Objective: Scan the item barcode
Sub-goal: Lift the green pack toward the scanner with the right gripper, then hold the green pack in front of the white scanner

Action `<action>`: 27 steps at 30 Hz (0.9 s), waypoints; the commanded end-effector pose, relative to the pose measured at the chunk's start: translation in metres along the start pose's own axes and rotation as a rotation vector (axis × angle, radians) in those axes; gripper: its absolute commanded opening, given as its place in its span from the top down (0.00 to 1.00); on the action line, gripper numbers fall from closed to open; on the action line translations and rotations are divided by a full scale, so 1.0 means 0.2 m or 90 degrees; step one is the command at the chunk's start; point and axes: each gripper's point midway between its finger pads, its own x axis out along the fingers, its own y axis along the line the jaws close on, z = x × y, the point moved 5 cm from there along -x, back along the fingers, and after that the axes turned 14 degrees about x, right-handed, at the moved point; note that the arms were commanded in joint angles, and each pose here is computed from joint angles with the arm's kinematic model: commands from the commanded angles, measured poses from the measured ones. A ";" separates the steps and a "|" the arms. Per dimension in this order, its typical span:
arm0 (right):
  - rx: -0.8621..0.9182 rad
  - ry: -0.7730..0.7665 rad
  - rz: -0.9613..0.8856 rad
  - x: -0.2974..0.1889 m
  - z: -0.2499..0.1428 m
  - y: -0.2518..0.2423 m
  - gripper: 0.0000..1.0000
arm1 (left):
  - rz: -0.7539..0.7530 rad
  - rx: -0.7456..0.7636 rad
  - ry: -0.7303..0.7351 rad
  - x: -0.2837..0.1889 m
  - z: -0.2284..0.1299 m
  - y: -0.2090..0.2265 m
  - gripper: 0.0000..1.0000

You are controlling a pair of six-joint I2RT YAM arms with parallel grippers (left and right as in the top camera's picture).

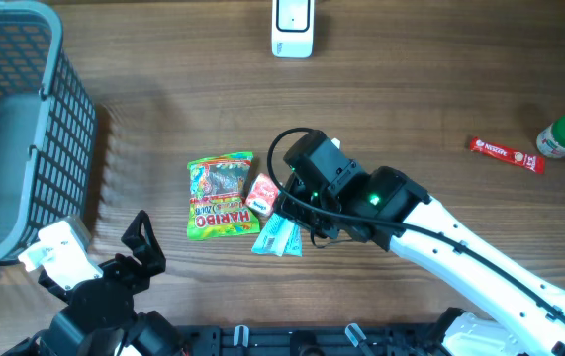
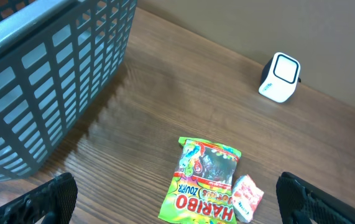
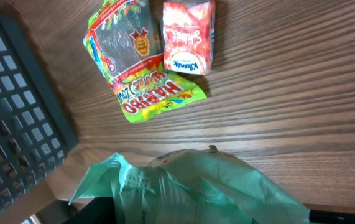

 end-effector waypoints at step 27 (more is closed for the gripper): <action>-0.304 -0.900 0.321 0.05 0.97 0.81 0.91 | 0.004 -0.009 0.001 0.00 -0.01 0.00 0.00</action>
